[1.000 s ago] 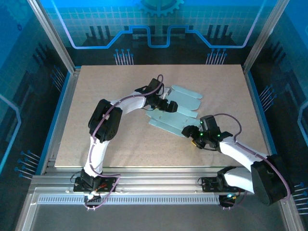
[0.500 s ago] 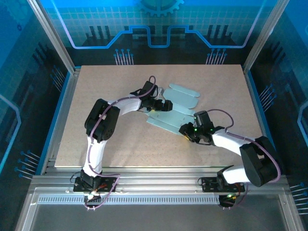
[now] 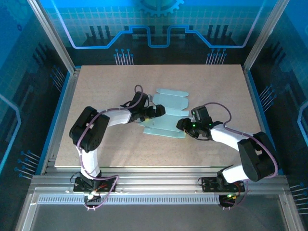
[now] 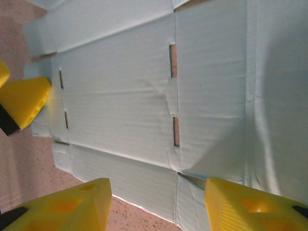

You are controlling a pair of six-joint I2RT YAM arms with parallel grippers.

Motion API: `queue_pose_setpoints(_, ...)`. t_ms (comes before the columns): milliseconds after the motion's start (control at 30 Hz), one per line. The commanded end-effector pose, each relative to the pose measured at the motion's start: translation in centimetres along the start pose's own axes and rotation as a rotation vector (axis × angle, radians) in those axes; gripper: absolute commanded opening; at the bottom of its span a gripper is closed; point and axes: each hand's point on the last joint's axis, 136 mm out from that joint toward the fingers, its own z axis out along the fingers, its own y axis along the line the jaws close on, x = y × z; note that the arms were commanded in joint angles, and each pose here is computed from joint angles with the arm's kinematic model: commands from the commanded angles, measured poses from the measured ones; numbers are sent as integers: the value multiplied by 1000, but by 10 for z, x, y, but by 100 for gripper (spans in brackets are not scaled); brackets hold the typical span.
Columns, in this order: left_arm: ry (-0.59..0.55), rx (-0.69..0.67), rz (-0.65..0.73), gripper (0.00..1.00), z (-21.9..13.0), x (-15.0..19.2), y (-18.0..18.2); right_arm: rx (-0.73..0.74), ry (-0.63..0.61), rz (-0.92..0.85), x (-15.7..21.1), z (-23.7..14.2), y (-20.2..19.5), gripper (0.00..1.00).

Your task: Fold the paper box

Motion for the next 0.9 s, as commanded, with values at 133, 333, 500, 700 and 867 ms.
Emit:
queue_pose_setpoints(133, 1, -129, -284, 99, 2, 24, 57, -69, -83, 12, 20, -19, 31, 53)
queue_pose_setpoints(333, -20, -110, -406, 99, 0, 28, 61, -96, -52, 27, 60, -20, 30, 53)
queue_pose_setpoints(500, -44, -113, -493, 99, -16, 44, 70, -141, -32, 5, 56, 2, 49, 53)
queue_pose_setpoints(700, -35, -124, -511, 99, -34, 70, 69, -134, -3, -60, 36, 31, 73, 52)
queue_pose_setpoints(867, -44, -127, -505, 99, -46, 91, 65, -94, 39, -64, 14, 59, 61, 52)
